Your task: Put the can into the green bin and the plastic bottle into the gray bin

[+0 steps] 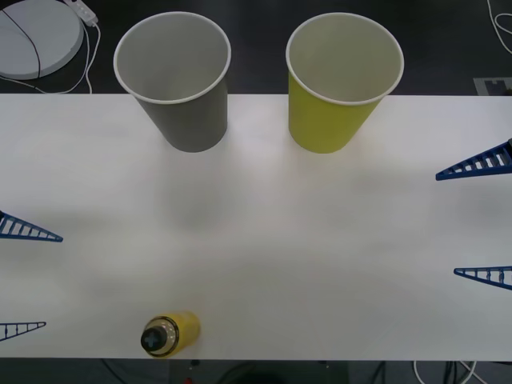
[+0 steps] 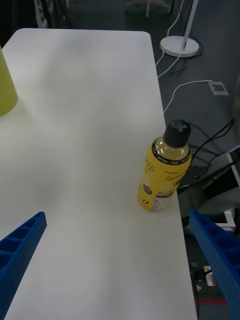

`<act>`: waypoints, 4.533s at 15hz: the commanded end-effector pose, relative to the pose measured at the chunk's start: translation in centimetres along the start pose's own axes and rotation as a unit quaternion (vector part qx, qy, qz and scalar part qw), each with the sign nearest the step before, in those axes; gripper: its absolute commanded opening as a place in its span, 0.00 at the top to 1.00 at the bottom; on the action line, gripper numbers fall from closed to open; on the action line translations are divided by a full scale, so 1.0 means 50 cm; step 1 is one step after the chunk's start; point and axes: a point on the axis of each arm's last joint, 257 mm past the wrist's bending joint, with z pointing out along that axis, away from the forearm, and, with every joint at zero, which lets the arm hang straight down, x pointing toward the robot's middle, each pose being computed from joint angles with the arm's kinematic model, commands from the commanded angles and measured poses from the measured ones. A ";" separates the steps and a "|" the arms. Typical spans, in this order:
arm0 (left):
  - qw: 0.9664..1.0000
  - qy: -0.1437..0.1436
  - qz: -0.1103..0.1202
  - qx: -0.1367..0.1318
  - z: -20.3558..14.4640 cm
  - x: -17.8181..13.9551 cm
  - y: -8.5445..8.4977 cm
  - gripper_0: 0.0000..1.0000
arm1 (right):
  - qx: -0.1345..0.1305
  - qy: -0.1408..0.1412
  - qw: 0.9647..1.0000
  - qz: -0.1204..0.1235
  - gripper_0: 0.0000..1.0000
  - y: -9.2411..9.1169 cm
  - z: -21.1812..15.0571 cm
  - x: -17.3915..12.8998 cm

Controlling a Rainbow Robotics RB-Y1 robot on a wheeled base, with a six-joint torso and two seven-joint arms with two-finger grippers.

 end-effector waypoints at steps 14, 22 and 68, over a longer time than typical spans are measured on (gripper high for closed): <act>0.999 -0.040 -0.016 -0.024 0.044 0.103 -0.129 0.00 | 0.000 0.000 1.000 0.000 0.00 0.000 0.000 0.000; 0.998 -0.050 -0.035 -0.022 0.103 0.122 -0.181 0.00 | 0.000 0.000 1.000 0.000 0.00 0.000 0.000 0.000; 0.982 -0.145 -0.071 -0.099 0.391 0.038 -0.144 0.00 | 0.000 0.000 1.000 0.000 0.00 0.000 0.000 0.000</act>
